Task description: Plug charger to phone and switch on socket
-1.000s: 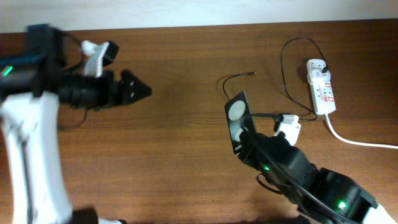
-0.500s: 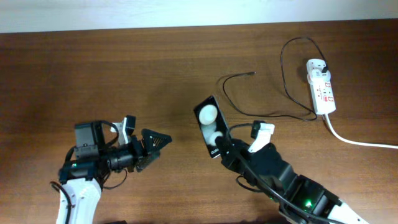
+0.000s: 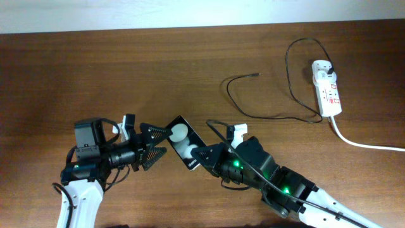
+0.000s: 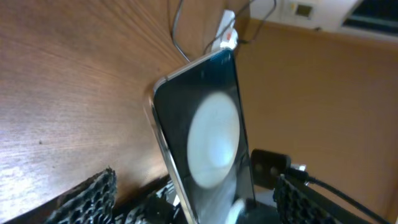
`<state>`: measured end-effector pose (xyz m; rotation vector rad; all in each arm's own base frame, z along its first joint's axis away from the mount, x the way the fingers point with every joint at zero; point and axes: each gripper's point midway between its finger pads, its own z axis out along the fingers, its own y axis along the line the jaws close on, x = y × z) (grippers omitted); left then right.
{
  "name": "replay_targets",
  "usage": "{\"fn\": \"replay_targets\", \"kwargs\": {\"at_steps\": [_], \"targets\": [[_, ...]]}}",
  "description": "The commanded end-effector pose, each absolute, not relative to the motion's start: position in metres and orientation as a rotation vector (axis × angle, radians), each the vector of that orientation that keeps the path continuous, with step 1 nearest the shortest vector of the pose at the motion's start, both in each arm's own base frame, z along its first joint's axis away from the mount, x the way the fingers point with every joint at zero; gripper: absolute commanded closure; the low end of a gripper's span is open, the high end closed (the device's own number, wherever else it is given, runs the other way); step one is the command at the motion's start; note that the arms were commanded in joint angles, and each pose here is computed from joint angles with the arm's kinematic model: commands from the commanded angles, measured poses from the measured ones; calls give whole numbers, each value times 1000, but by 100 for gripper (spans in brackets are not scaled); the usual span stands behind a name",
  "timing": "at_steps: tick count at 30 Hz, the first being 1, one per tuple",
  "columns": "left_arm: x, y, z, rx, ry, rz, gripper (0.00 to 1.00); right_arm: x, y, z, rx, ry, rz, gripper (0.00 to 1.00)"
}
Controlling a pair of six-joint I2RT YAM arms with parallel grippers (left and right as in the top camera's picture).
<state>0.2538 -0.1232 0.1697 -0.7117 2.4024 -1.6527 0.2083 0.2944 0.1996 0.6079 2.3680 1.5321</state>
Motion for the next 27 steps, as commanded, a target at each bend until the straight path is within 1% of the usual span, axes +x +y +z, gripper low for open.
{"fn": "replay_targets", "kwargs": {"at_steps": [1,5,7,9,11,12,14,15,17,19,21,24,27], "targets": [[259,-118,158,-998,2414,-1613,27,198,302,208,765,2397,1673,96],[250,-137,157,-1085,2473,-1651,25,206,300,202,847,2375,1644,96],[251,-144,161,-1040,2473,-1667,26,207,302,194,950,2396,1644,96],[250,-149,162,-1045,2481,-1681,27,208,304,189,960,2409,1637,96],[251,-149,162,-1071,2477,-1686,32,208,305,191,961,2402,1646,96],[251,-149,163,-1086,2473,-1690,36,209,305,193,974,2392,1661,96],[256,-149,166,-1049,2453,-1695,39,210,305,193,1107,2374,1687,96],[256,-149,167,-1044,2450,-1696,44,210,305,192,1147,2371,1695,96],[257,-149,168,-1036,2446,-1697,69,211,306,194,1159,2362,1709,96],[259,-149,169,-1020,2435,-1694,70,212,308,197,1159,2352,1729,96],[264,-149,173,-999,2412,-1701,70,213,310,204,1139,2332,1767,96],[267,-149,176,-993,2394,-1705,70,208,313,204,1219,2347,1806,96],[271,-148,178,-999,2376,-1711,70,207,316,210,1216,2342,1853,96]]}}
